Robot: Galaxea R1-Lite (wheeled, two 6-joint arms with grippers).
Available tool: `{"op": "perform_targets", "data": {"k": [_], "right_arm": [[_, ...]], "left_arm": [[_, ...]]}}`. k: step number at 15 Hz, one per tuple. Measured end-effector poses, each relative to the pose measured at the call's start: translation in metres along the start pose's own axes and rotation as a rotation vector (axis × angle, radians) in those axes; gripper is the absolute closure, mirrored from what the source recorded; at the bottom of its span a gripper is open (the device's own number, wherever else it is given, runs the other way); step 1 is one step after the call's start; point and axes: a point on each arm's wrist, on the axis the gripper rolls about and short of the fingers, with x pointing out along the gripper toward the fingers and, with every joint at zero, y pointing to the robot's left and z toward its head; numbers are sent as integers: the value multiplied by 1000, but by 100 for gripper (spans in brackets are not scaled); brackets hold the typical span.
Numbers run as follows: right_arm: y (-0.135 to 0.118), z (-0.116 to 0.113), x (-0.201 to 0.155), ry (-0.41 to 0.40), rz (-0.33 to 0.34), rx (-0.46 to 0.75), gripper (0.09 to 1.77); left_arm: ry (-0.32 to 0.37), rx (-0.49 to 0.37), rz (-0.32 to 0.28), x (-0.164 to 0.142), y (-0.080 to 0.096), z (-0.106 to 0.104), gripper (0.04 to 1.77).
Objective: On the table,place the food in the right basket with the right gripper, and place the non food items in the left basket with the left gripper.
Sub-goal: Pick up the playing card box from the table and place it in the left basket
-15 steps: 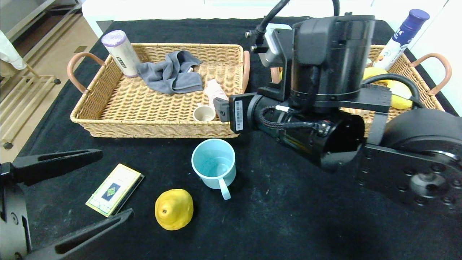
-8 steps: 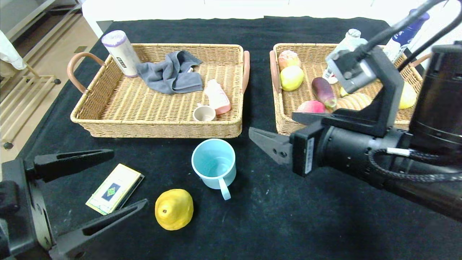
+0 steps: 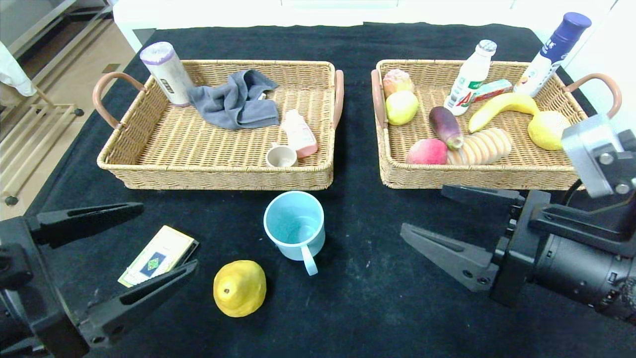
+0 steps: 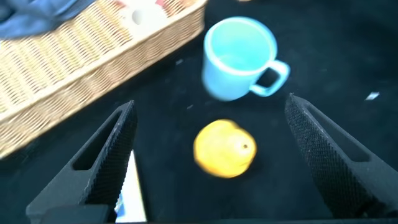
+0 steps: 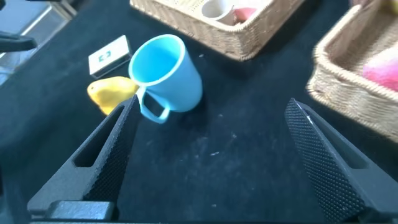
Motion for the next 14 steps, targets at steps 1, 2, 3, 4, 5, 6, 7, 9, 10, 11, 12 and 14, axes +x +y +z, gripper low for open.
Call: {"op": "perform_targets", "data": {"k": [1, 2, 3, 4, 5, 6, 7, 9, 10, 11, 12, 14], "right_arm": [[-1, -4, -3, -13, -3, -5, 16], [-3, -8, -4, -19, -6, -10, 16], [-4, -12, -6, -13, -4, -17, 16], [-4, -16, -8, -7, 5, -20, 16], [-4, -19, -11, -3, 6, -20, 16], [-4, -21, -13, -8, 5, -22, 16], [-4, -23, -15, -21, 5, -24, 16], [-4, -28, -18, -32, 4, -25, 16], [-4, -31, -20, -25, 1, -24, 16], [-5, -32, -21, -21, -4, -22, 16], [-6, -33, -21, -20, -6, -22, 16], [-6, -36, -23, -8, 7, -20, 16]], "left_arm": [[20, -3, 16, 1, 0, -3, 9], [32, -5, 27, 2, 0, -5, 9], [38, -6, 37, 2, 0, -6, 9], [43, -5, 55, 3, 1, -5, 9], [52, -4, 77, 4, 2, -3, 9], [68, -4, 93, 4, 3, -2, 9], [98, -7, 101, 5, 4, 0, 9], [171, -13, 112, 4, 6, 5, 9], [218, -18, 126, 2, 7, 9, 9], [251, -20, 145, 1, 9, 14, 9], [272, -22, 168, 1, 12, 19, 9], [282, -24, 214, 4, 19, 26, 9]]}}
